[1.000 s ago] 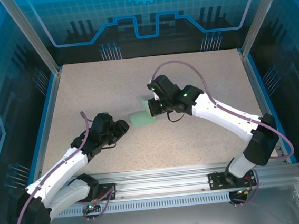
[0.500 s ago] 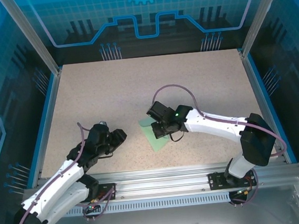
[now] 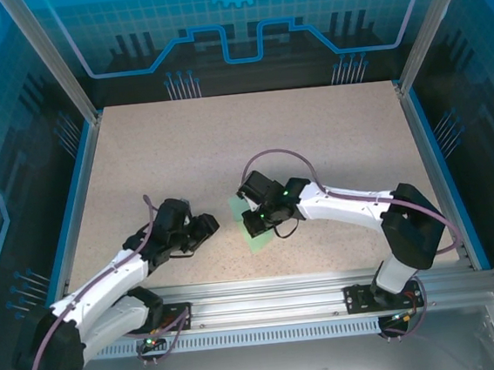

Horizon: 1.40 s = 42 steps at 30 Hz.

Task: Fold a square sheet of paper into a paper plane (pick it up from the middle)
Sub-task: Place the paper at the bottom-center of the table, then fold the triangle at the bottom-center of the table.

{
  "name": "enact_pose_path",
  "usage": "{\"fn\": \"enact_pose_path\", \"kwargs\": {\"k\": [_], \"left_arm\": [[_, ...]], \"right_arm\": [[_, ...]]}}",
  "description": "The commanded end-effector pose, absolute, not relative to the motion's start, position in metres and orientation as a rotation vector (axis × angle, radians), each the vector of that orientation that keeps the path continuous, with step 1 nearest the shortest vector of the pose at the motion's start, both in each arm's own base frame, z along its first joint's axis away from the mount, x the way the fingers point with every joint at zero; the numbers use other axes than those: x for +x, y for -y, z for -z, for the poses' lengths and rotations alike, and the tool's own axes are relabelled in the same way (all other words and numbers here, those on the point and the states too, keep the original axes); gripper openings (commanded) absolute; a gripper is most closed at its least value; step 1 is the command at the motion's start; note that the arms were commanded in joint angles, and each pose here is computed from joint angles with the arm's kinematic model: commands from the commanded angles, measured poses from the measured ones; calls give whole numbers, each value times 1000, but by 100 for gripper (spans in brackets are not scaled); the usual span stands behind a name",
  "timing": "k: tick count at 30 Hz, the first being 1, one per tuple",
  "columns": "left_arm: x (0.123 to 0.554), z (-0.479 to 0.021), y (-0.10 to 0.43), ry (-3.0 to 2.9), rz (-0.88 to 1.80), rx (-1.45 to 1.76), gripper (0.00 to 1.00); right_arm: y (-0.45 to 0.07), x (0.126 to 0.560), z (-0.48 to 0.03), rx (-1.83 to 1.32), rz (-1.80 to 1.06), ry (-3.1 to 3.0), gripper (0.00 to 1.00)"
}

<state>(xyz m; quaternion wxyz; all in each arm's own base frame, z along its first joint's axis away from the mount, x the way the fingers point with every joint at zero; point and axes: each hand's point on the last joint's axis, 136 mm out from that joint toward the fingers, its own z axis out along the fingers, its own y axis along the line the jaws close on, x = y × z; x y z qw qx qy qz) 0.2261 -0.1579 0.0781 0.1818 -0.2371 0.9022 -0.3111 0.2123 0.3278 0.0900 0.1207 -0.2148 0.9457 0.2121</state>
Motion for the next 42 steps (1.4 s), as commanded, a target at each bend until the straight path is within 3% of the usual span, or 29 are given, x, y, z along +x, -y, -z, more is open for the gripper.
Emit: {"fn": "enact_pose_path", "kwargs": {"k": [1, 8, 15, 22, 27, 31, 42], "left_arm": [[236, -98, 181, -2521, 962, -544, 49], [228, -83, 199, -2558, 937, -507, 48], [225, -83, 220, -2590, 940, -428, 44], [222, -89, 221, -2567, 929, -429, 44], [226, -102, 209, -2524, 875, -458, 44], [224, -105, 210, -2527, 879, -451, 43], [217, -95, 227, -2548, 958, -397, 41]], "right_arm": [[-334, 201, -77, -696, -761, -2780, 0], [-305, 214, -72, -481, -839, -2748, 0], [-310, 195, -50, -513, -996, -2752, 0], [-322, 190, -69, -553, -1179, -2669, 0], [-330, 206, -73, -326, -1227, -2637, 0], [-314, 209, -49, -137, -1072, -2674, 0], [-306, 195, -49, -328, -1099, -2694, 1]]}}
